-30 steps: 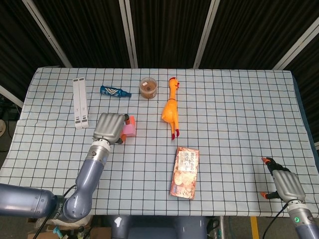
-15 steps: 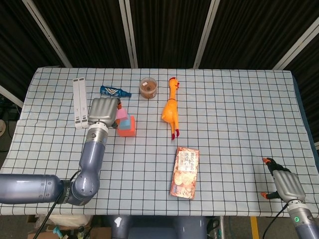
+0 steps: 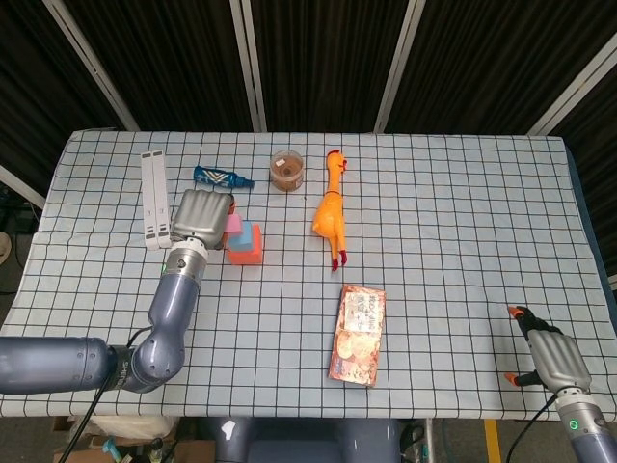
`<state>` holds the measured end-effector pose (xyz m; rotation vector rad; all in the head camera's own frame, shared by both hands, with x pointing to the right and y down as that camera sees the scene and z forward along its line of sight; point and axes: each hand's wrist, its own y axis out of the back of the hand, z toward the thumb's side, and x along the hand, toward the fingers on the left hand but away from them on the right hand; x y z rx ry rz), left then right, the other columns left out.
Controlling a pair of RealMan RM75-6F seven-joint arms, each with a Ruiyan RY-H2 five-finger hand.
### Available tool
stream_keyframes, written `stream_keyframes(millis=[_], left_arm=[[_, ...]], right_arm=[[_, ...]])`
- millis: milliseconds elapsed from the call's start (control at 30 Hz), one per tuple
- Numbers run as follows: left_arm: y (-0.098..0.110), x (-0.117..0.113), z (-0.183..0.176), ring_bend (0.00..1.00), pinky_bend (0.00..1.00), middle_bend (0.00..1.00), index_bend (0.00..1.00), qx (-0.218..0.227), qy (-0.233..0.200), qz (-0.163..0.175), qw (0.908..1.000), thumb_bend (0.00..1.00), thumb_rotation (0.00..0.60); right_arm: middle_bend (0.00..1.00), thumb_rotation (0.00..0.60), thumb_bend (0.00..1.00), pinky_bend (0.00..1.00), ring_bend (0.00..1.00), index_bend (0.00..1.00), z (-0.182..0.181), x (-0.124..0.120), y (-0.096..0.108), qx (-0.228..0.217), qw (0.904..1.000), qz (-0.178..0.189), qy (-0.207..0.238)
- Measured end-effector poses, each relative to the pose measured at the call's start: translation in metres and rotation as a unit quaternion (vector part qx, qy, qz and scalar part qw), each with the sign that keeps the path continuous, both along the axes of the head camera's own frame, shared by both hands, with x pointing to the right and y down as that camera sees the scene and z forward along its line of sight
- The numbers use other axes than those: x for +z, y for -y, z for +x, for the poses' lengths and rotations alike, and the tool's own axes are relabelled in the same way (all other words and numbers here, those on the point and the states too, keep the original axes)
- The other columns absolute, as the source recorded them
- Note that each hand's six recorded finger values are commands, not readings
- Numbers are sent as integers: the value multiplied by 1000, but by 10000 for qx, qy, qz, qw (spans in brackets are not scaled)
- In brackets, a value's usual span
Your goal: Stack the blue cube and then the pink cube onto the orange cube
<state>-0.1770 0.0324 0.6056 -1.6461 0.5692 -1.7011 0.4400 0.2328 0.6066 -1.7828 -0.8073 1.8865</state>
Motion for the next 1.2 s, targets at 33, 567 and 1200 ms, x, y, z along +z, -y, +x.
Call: stream_keyframes(millis=[33, 567, 1200], left_arm=[[0, 1, 0, 735, 833, 904, 398, 2, -12, 4, 10000, 397, 600], [-3, 16, -10, 733, 831, 901, 387, -111, -61, -135, 9998, 397, 600], [-4, 31, -7, 733, 830, 901, 383, -118, -163, -249, 9995, 397, 600]], right_arm=[[91, 600, 129, 244, 187, 107, 0, 0, 0, 0, 10000, -1, -2], [90, 600, 129, 244, 187, 107, 1, 1, -1, 12, 10000, -25, -18], [91, 600, 129, 244, 187, 107, 2, 3, -1, 20, 10000, -44, -48]])
